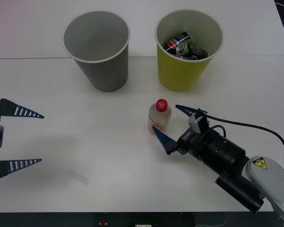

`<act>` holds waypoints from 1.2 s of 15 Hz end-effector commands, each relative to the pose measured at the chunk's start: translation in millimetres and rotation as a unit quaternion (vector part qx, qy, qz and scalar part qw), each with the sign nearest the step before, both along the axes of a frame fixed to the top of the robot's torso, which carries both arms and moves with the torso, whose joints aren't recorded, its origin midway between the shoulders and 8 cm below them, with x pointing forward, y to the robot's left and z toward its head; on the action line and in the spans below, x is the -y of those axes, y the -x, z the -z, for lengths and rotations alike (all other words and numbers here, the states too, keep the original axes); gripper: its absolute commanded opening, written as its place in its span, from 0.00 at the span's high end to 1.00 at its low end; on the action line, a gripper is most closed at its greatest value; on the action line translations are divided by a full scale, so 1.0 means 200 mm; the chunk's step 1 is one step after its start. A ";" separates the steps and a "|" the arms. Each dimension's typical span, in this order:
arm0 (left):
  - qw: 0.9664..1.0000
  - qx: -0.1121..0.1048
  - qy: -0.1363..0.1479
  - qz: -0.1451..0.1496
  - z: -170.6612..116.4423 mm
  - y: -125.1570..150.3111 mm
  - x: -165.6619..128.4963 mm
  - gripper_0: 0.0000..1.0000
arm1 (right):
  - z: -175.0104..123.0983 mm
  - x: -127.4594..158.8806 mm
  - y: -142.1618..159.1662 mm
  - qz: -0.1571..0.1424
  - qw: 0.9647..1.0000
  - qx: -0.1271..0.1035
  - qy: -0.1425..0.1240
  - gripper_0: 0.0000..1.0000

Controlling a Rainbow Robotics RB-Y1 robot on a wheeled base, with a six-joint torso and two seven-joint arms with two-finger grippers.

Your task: Put the can into the green bin and the plastic bottle into the gray bin

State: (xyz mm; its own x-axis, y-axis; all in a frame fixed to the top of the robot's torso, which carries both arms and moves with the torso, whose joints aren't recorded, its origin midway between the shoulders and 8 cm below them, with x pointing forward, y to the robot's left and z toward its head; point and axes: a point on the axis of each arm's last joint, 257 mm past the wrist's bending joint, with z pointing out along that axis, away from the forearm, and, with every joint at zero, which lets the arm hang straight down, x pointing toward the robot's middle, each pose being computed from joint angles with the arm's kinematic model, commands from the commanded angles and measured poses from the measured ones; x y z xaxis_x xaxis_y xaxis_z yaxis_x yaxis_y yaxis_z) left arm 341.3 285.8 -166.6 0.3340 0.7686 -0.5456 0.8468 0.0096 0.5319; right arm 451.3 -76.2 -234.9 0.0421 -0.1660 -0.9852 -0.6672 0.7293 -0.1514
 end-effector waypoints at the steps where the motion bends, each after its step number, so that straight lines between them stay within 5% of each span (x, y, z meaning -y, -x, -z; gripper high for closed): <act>1: 1.000 0.000 0.000 0.000 0.00 0.00 0.00 0.00 | 0.02 -0.05 -0.05 0.002 1.000 0.001 0.001 0.00; 7: 1.000 0.000 0.000 0.000 0.00 0.00 0.00 0.00 | 0.03 -0.12 -0.11 0.001 1.000 0.004 -0.003 0.05; 8: 1.000 0.000 0.000 0.000 0.00 0.00 0.00 0.00 | 0.03 -0.13 -0.10 -0.001 1.000 0.004 -0.003 0.74; 9: 1.000 0.000 0.000 0.000 0.00 0.00 0.00 0.00 | 0.03 -0.13 -0.10 -0.002 1.000 0.003 -0.004 1.00; 18: 1.000 0.000 0.000 0.000 0.00 0.00 0.00 0.00 | -0.01 -0.14 -0.08 -0.014 1.000 0.004 -0.011 1.00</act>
State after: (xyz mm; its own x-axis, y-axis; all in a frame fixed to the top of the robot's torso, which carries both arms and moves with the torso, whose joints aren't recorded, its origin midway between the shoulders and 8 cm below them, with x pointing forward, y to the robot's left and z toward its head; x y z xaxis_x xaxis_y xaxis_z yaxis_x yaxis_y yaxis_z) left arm 341.3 285.8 -166.6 0.3340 0.7686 -0.5456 0.8468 0.0096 0.5319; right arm 468.5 -48.3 -237.6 0.0506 -0.1501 -0.9874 -0.6828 0.7163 -0.1439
